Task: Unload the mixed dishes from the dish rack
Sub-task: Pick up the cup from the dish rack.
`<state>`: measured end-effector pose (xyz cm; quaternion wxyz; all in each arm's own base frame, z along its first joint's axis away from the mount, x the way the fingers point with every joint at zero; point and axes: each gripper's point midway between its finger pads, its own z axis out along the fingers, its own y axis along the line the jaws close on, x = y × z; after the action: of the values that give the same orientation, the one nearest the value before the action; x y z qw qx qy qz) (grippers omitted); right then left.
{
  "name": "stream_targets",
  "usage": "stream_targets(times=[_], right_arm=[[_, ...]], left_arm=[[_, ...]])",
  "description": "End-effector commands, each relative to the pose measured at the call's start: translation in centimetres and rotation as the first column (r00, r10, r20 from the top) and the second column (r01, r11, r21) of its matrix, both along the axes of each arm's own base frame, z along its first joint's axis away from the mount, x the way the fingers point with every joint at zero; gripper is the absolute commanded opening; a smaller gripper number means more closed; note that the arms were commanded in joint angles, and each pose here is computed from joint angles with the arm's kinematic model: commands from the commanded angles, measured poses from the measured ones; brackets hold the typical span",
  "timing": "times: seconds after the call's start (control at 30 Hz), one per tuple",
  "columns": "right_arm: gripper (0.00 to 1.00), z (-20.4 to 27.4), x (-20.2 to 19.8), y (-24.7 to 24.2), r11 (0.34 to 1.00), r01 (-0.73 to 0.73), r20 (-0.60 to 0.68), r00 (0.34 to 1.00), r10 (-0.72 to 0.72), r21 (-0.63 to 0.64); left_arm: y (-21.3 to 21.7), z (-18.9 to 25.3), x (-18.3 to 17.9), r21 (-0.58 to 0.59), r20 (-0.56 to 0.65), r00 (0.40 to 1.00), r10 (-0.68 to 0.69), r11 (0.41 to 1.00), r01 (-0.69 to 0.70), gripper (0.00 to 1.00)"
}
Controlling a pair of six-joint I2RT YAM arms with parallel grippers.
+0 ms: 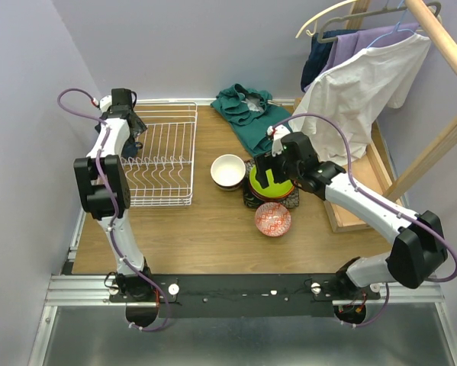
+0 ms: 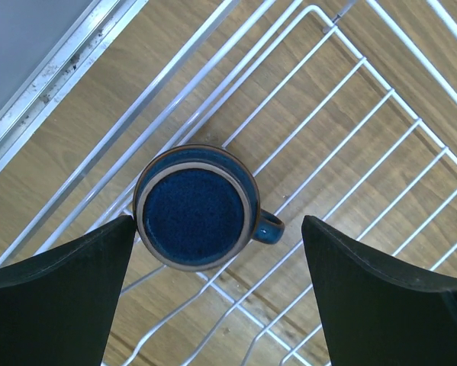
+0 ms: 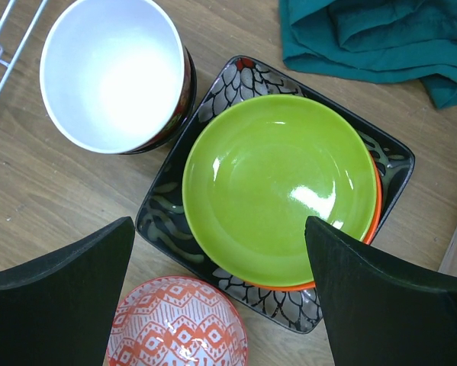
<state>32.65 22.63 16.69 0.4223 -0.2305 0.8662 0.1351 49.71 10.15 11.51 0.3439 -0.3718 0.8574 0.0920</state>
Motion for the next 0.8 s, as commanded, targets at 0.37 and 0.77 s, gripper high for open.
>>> stream_targets(times=[0.37, 0.77], right_arm=[[1.0, -1.0, 0.1, 0.6, 0.999, -0.037, -0.009, 0.999, 0.037, -0.015], [1.0, -0.6, 0.0, 0.8, 0.999, -0.035, -0.013, 0.999, 0.035, 0.004]], left_arm=[[1.5, -2.3, 0.7, 0.042, -0.049, 0.997, 0.062, 0.997, -0.06, 0.87], [-0.4, 1.4, 1.1, 0.04, 0.075, 0.996, -0.047, 0.998, 0.044, 0.44]])
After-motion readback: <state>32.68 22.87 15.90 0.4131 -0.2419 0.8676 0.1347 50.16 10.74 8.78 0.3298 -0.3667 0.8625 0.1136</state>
